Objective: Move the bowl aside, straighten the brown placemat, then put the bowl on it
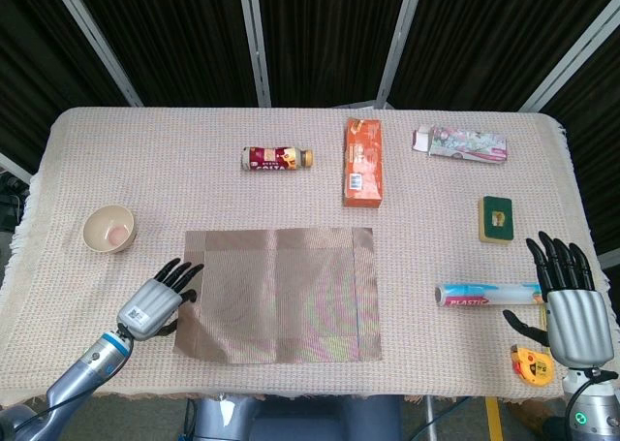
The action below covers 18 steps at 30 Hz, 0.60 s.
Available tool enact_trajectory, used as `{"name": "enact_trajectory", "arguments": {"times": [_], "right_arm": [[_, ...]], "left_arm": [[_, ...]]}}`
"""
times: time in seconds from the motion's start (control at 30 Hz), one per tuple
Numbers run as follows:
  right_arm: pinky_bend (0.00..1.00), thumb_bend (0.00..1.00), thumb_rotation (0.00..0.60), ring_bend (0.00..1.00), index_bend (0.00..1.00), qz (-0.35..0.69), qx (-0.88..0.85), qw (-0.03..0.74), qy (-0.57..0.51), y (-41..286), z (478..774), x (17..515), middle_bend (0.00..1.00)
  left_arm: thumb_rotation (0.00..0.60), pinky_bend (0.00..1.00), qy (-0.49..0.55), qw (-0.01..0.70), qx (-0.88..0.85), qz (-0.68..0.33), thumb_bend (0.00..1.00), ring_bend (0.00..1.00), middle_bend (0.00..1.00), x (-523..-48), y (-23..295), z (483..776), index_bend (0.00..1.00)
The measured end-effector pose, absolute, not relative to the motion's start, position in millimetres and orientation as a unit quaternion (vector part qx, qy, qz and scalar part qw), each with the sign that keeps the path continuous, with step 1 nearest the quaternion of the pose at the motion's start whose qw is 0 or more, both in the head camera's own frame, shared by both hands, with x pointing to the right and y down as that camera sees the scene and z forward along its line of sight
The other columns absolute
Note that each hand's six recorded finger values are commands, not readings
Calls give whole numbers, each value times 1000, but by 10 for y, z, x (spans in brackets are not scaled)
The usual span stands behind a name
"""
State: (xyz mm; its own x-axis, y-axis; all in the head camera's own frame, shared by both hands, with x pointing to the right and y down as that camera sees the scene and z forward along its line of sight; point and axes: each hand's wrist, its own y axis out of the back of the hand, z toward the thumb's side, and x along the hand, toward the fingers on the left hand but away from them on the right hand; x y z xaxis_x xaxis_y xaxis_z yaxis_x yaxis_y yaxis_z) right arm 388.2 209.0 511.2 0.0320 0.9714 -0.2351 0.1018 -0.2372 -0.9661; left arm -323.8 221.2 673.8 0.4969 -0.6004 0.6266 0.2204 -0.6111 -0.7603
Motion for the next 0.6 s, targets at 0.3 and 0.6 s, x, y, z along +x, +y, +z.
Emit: {"name": "enact_trajectory", "arguments": {"times": [0.3, 0.6], "right_arm": [[0, 0, 600, 0, 0, 522, -589, 414, -457, 2097, 5103, 3869, 0], [0, 0, 600, 0, 0, 516, -593, 415, -458, 2117, 5069, 3846, 0]], "left_arm": [[600, 0, 161, 404, -743, -509, 0, 0, 0, -3590, 2032, 6407, 0], [600, 0, 263, 383, -685, -561, 58, 0, 0, -4052, 1573, 6156, 18]]}}
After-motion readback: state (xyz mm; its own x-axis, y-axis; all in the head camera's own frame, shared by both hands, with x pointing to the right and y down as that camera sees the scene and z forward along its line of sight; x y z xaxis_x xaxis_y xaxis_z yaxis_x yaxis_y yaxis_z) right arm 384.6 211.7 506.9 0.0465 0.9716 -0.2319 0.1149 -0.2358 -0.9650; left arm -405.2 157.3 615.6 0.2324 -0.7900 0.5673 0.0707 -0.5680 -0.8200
